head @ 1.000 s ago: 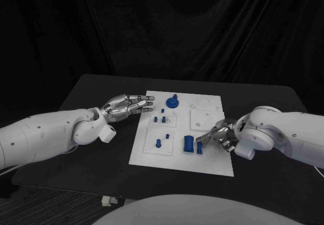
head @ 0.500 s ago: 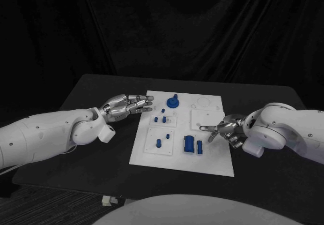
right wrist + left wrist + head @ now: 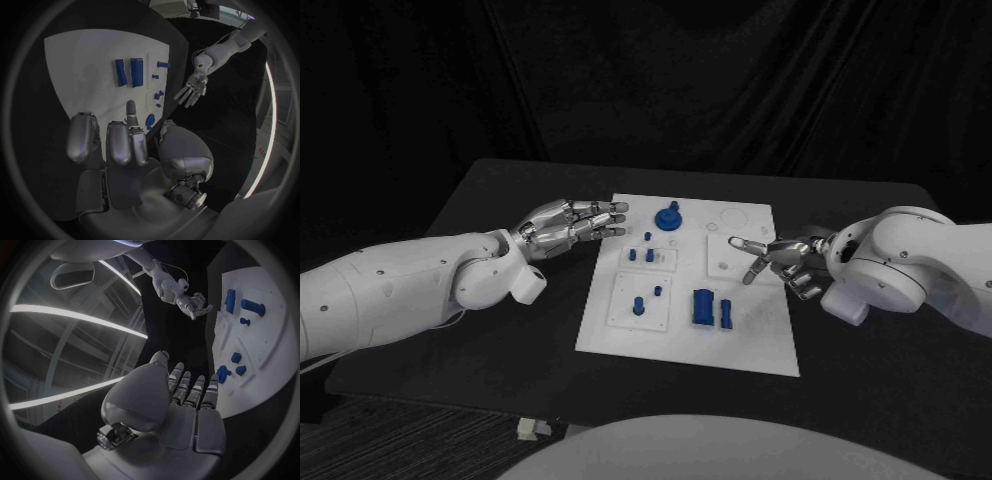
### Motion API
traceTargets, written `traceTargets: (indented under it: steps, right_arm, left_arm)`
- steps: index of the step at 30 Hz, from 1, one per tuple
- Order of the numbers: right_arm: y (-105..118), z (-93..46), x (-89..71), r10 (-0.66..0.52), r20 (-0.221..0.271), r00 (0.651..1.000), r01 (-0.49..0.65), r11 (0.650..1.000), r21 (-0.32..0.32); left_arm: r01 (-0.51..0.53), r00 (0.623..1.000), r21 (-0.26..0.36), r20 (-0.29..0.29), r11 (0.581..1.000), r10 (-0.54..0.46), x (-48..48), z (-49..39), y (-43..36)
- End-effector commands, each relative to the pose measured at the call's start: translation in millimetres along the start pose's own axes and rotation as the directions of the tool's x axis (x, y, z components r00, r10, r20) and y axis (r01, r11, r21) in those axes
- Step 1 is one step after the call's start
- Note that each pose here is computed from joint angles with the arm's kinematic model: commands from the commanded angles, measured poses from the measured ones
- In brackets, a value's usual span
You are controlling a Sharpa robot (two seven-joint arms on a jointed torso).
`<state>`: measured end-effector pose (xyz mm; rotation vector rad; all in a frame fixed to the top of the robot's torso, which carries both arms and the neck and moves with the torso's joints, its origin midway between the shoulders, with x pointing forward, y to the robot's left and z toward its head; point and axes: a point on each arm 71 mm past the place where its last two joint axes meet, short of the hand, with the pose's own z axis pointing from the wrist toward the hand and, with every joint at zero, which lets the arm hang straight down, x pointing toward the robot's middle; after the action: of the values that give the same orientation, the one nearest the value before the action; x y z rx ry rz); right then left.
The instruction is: Assemble the parts on the task board
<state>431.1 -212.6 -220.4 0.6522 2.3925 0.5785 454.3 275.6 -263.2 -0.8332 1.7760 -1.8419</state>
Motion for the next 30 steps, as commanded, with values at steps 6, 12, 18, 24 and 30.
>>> traceTargets:
  steps: [6,12,18,24,30]
  right_arm:
    - [-5,4.1,19.2,-0.062,0.014,0.998,0.063,0.993,-0.101]
    - [-5,3.1,26.8,-0.153,0.071,0.986,0.162,0.974,-0.159]
    - [-7,3.1,32.9,-0.194,0.092,0.977,0.208,0.962,-0.178]
    - [-6,2.6,34.0,-0.211,0.124,0.97,0.233,0.953,-0.195]
    - [-5,2.2,35.7,-0.249,0.144,0.958,0.275,0.94,-0.201]
  left_arm:
    - [0.004,1.0,0.036,0.004,0.999,-0.004,-0.2,-0.9,-2.3]
    - [0.005,1.0,0.035,0.001,0.999,-0.005,0.3,-0.6,-2.2]
    - [0.007,1.0,0.034,-0.003,0.999,-0.007,1.0,0.6,-1.7]
    - [0.008,1.0,0.031,-0.003,0.999,-0.008,0.7,0.2,-1.4]
    - [0.008,1.0,0.03,-0.003,1.0,-0.008,0.5,0.5,-1.1]
